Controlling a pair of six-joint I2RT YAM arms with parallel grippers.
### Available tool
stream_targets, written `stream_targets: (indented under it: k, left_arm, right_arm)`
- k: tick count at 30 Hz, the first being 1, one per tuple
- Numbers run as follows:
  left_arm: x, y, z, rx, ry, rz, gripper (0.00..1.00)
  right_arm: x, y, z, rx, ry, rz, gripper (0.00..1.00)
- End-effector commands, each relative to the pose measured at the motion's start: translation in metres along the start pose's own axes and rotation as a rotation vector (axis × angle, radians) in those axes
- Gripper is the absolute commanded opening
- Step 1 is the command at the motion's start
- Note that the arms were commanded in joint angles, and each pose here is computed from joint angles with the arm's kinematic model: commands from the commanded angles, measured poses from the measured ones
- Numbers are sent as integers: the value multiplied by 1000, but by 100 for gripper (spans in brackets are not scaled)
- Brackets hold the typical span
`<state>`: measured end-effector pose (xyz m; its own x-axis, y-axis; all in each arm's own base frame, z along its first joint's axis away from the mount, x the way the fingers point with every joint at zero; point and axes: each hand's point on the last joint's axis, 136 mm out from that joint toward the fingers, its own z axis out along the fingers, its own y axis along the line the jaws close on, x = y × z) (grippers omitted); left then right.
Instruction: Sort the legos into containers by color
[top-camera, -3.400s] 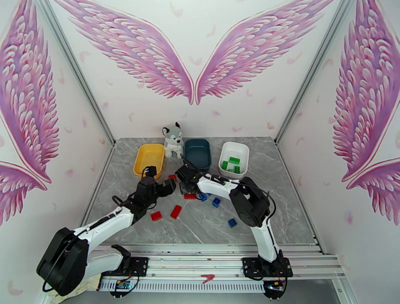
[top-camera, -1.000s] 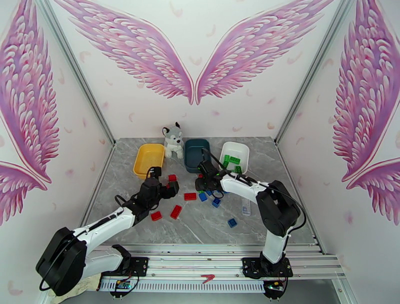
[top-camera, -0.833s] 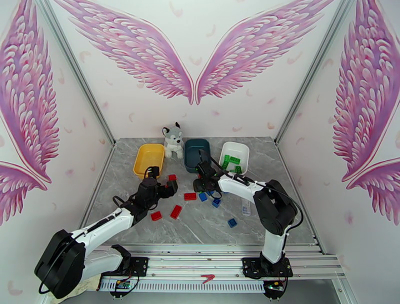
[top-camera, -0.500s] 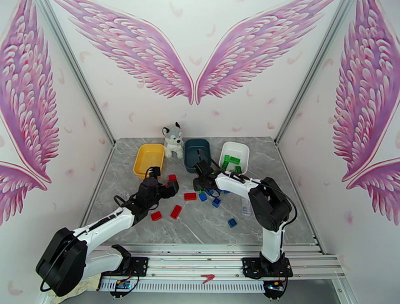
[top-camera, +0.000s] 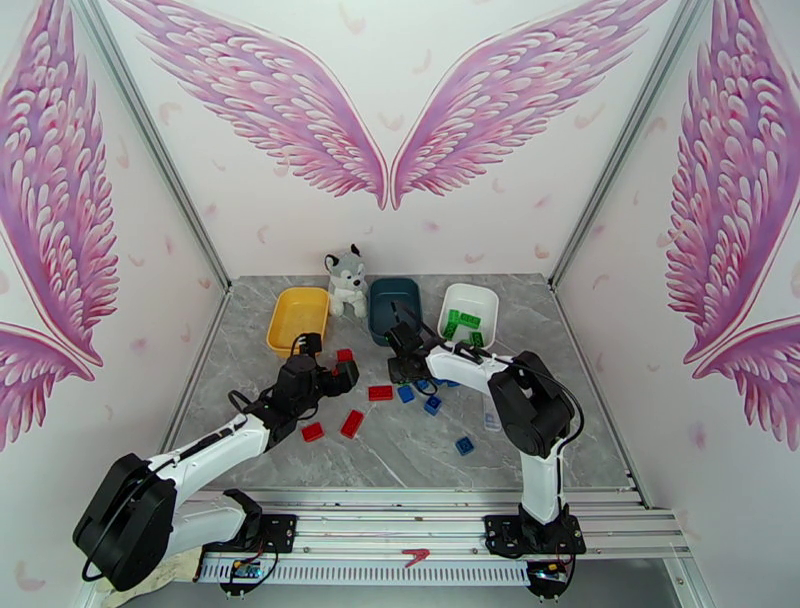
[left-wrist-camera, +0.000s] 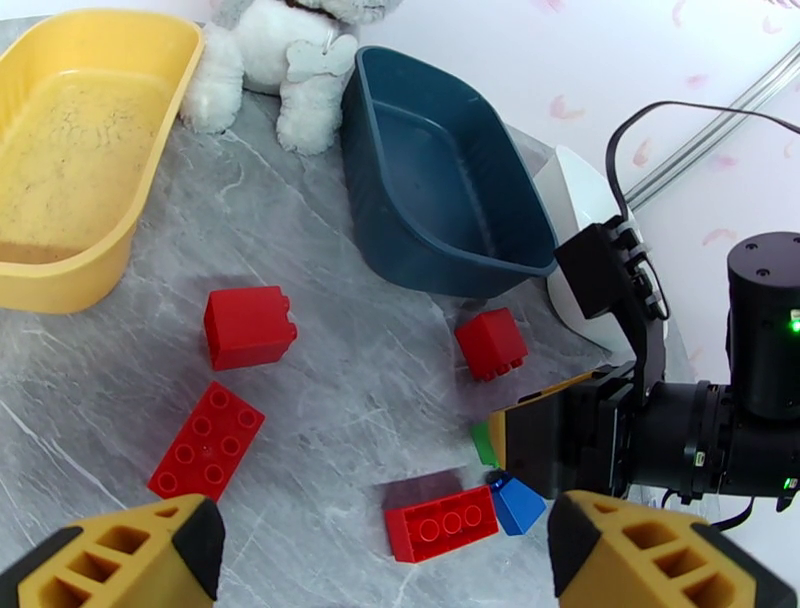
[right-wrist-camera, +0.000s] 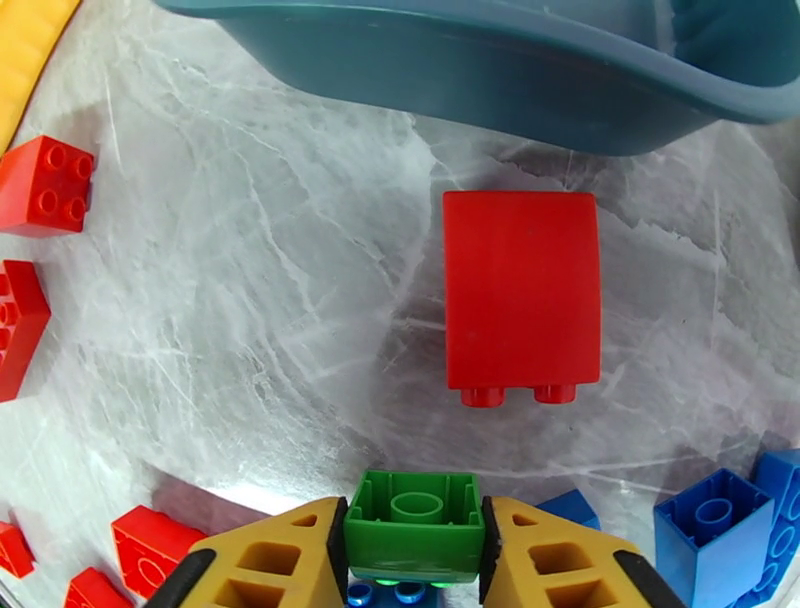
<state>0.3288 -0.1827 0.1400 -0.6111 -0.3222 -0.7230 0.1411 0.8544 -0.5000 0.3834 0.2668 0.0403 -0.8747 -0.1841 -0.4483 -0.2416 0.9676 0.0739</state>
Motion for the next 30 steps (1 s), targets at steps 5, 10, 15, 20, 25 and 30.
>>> stream_targets:
  k: [5, 10, 15, 20, 25, 30]
  left_arm:
    - [10, -9, 12, 50, 58, 4, 91]
    - [27, -26, 27, 92, 126, 39, 91]
    - [44, -52, 35, 133, 182, 109, 91]
    - [55, -67, 38, 154, 211, 156, 90]
    - [59, -71, 39, 167, 224, 156, 90]
    - [57, -71, 37, 159, 216, 171, 90]
  right_arm:
    - [-16, -8, -40, 16, -92, 8, 29]
    - [-32, -45, -72, 61, -192, 86, 28]
    - [-48, -104, -97, 149, -277, 220, 24]
    - [-60, -154, -113, 238, -349, 323, 29]
    - [-78, -179, -106, 292, -342, 348, 31]
    - [-103, -191, -105, 324, -329, 352, 55]
